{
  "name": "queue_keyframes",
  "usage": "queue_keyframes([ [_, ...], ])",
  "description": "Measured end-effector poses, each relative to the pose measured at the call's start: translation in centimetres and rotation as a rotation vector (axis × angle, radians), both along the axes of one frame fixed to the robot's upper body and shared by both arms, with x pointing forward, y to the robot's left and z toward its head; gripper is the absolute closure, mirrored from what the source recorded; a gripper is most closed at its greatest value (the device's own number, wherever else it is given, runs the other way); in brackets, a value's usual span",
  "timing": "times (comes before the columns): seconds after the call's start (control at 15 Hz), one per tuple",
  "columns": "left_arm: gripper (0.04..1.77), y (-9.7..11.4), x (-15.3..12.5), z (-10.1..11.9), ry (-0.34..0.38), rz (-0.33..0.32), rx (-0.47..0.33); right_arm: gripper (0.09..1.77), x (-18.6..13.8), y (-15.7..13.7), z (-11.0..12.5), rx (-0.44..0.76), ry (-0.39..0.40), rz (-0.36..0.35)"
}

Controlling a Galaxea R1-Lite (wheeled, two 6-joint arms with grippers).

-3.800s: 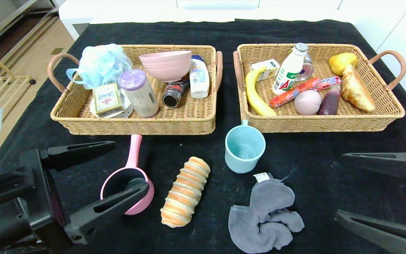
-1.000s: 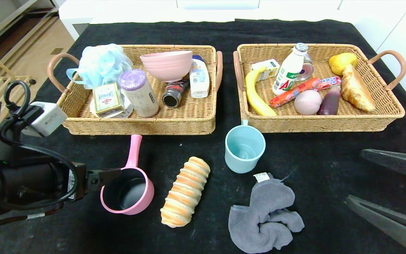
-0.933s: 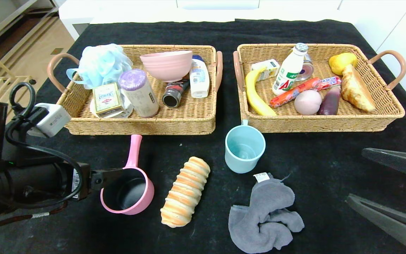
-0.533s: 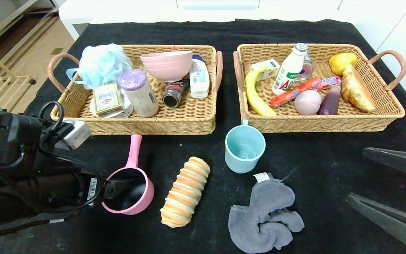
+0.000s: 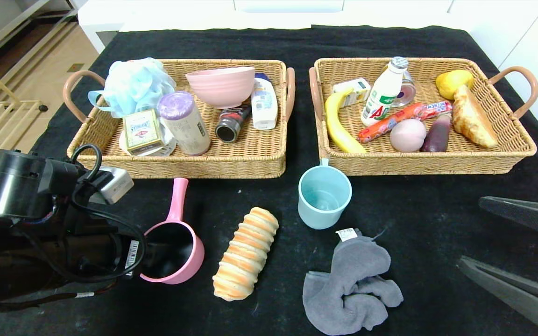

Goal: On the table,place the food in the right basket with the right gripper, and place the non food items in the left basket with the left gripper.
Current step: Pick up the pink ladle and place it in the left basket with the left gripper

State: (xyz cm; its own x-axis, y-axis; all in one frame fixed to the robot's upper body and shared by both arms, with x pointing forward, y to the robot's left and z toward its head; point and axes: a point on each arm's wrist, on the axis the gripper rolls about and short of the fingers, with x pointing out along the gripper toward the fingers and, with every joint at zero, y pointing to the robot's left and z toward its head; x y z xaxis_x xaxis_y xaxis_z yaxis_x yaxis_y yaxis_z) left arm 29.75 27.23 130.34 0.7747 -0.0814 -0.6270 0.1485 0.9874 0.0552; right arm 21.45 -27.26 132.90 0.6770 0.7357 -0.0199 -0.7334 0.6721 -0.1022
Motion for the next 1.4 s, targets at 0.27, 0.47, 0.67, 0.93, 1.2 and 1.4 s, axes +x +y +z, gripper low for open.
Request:
queue_keyframes([
  [0.27,0.92,0.0,0.1,-0.1,0.005,-0.002,0.001,0.15,0.0,0.0,0.0,-0.001,-0.001,0.000],
  [0.47,1.64,-0.1,0.2,-0.2,0.007,-0.004,-0.001,0.15,0.1,0.0,0.0,-0.002,0.002,0.000],
  [0.67,1.64,-0.1,0.3,-0.2,0.010,-0.003,0.003,0.15,0.1,0.1,-0.2,-0.006,0.010,0.003],
  [0.93,1.63,-0.1,0.3,-0.3,0.013,-0.002,0.003,0.15,0.2,0.1,-0.3,-0.008,0.016,0.003],
  [1.2,1.63,-0.3,0.3,-0.2,0.009,-0.008,0.004,0.15,0.2,0.1,-0.3,-0.007,0.014,0.003],
  [1.4,1.63,-0.6,-0.4,0.7,-0.028,-0.034,-0.005,0.15,0.2,0.1,-0.2,-0.006,0.011,0.003],
])
